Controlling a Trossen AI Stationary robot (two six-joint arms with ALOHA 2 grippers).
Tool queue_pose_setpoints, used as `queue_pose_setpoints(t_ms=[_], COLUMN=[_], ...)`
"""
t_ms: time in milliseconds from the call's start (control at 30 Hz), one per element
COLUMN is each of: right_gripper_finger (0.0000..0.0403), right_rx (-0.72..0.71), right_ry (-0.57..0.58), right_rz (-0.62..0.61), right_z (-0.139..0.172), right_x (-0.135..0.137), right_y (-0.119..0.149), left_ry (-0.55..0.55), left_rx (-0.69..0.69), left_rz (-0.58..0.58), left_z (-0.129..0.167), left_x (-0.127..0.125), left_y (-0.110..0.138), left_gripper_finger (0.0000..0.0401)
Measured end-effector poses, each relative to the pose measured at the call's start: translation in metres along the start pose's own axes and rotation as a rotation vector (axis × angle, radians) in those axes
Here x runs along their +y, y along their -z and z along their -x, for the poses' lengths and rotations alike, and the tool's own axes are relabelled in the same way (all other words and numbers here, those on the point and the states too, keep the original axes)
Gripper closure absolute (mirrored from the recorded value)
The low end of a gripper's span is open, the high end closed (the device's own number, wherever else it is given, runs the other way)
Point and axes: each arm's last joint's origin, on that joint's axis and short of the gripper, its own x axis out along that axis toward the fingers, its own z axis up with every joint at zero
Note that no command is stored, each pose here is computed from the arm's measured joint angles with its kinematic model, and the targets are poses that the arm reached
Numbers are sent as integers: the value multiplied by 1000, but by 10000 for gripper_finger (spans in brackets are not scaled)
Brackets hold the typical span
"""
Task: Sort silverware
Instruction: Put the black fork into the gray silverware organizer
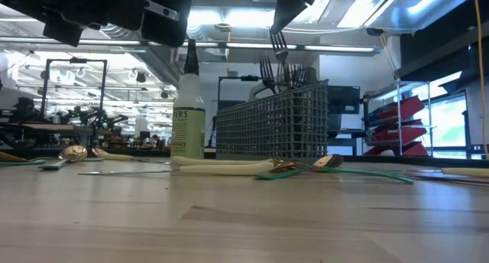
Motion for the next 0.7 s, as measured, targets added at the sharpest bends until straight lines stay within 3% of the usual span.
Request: queue_pose_setpoints(t_ms=[267, 367, 500, 700], right_gripper_finger=[403, 403, 402, 402], right_rx=[-98, -175, -290, -339], right_ry=[-21, -25, -114, -143], right_rz=[-5, -55, -129, -218], right_z=[-11, -6, -1, -22], right_x=[4, -3, -11, -17], right_y=[17, 33, 54, 86], left_ry=[13, 19, 18, 2], left_rx=[27, 35, 36, -20], left_rz=[12, 15, 7, -33], left_z=[-1, -1, -1, -1], left_x=[-3, -4, -4, -3], left_y=[3, 3, 3, -3], left_gripper_finger=[311, 311, 311, 311])
